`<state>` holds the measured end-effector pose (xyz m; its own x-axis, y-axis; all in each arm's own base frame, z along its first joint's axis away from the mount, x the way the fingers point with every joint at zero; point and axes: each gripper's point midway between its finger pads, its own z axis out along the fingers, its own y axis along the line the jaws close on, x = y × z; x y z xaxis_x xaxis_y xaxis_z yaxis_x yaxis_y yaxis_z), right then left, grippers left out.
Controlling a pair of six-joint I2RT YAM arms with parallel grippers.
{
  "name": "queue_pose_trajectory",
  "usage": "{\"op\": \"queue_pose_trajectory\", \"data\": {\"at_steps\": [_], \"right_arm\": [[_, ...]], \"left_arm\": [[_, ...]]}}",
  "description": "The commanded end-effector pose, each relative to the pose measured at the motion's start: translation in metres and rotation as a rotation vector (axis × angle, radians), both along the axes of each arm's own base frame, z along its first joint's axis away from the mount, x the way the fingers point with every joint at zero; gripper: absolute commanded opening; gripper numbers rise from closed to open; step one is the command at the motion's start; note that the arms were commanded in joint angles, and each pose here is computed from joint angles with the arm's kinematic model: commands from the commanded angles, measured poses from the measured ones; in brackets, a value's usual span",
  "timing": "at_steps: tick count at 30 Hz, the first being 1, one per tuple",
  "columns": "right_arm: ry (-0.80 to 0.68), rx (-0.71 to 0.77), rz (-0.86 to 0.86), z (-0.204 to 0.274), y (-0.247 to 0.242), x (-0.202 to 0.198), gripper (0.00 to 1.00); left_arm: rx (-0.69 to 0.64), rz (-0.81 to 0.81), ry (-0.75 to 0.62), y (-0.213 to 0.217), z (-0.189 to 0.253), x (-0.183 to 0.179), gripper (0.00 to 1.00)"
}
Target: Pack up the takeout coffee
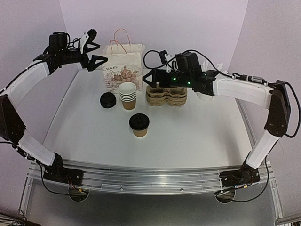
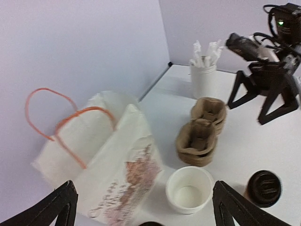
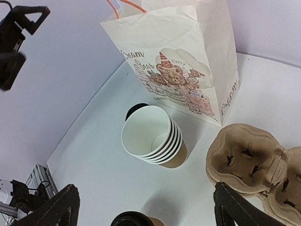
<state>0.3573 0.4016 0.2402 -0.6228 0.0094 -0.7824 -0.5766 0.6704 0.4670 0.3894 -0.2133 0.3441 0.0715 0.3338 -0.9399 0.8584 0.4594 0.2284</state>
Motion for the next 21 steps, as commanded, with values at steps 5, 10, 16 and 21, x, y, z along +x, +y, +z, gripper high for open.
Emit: {"op": "queue_pose_trajectory", "data": {"at_steps": [5,10,16,21], "right_arm": [[-0.108,-0.007,0.016,0.028,0.003,0.012,0.94],[-0.090,-0.018,0.005,0.019,0.000,0.013,0.94],[-0.060,-0.017,0.005,0.010,0.001,0.013,0.94],[-0.046,-0.015,-0.002,0.006,0.001,0.015,0.94]], "left_arm": [[0.293,-0.071,-0.294,0.031,-0.010,0.079,1.00],[0.443,-0.209,-0.413,0.020,-0.030,0.097,0.96],[0.464,-0.252,-0.355,0.008,-0.041,0.118,0.82],[0.499,-0.296,-0.308,0.010,-0.064,0.114,0.68]]}}
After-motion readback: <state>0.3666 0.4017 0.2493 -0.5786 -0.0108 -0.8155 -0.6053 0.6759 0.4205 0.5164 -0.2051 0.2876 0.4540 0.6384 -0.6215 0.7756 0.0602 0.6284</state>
